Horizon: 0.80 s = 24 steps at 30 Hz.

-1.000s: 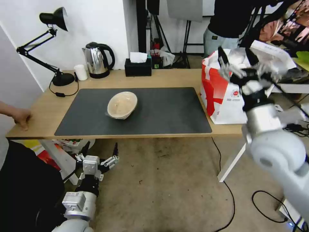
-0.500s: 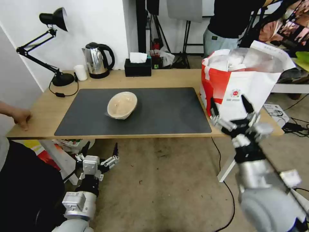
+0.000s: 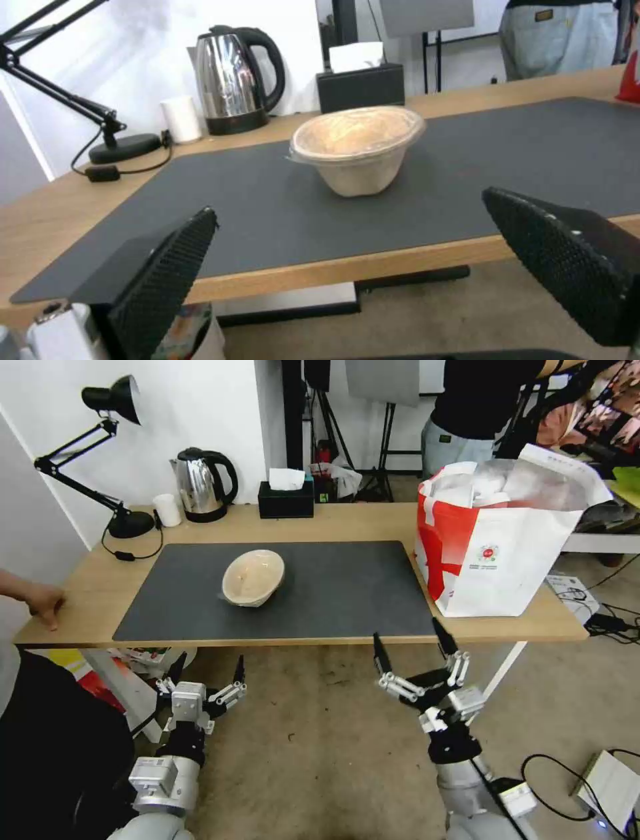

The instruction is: Pick up the trash from the table and place it into the takeout bag.

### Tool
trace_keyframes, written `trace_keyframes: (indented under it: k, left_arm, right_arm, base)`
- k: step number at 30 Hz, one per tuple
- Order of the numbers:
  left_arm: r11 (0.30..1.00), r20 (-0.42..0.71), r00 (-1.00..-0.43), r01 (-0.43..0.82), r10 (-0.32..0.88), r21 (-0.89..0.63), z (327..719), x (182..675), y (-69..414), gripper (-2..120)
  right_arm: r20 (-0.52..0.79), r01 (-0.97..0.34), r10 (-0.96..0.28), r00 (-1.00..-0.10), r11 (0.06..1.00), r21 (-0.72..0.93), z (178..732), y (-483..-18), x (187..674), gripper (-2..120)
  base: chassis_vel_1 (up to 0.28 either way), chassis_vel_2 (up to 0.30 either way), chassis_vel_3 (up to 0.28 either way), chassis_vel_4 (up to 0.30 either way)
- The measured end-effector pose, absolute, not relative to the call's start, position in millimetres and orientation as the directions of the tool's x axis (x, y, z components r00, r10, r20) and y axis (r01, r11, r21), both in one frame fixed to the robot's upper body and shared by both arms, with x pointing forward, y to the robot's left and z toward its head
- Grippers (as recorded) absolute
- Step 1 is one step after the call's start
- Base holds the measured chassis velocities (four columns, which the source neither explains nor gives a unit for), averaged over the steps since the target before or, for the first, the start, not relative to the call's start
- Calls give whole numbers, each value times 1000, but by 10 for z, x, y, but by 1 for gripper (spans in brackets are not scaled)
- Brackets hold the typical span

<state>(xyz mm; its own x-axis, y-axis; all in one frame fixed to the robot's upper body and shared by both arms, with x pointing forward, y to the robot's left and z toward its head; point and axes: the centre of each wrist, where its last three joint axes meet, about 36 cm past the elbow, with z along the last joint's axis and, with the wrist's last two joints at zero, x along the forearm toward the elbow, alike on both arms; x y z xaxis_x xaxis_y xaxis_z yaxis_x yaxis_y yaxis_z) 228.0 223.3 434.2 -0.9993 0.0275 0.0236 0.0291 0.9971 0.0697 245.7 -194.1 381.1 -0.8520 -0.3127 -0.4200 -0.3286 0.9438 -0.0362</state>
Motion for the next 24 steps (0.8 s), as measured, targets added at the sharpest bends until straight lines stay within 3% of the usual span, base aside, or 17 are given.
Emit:
trace_keyframes:
  k: [6, 24]
  left_arm:
    - [997, 24, -999, 29, 27, 70, 4342, 2280, 2233, 100]
    - [997, 24, -999, 29, 28, 70, 4342, 2280, 2233, 100]
  right_arm:
    - [-408, -314, -311, -858, 947, -62, 3519, -1929, 2447, 100]
    - [-385, -273, -293, -875, 956, -107, 3556, -2096, 2451, 100]
  base:
    - [0, 0, 0, 0]
    - [0, 0, 0, 0]
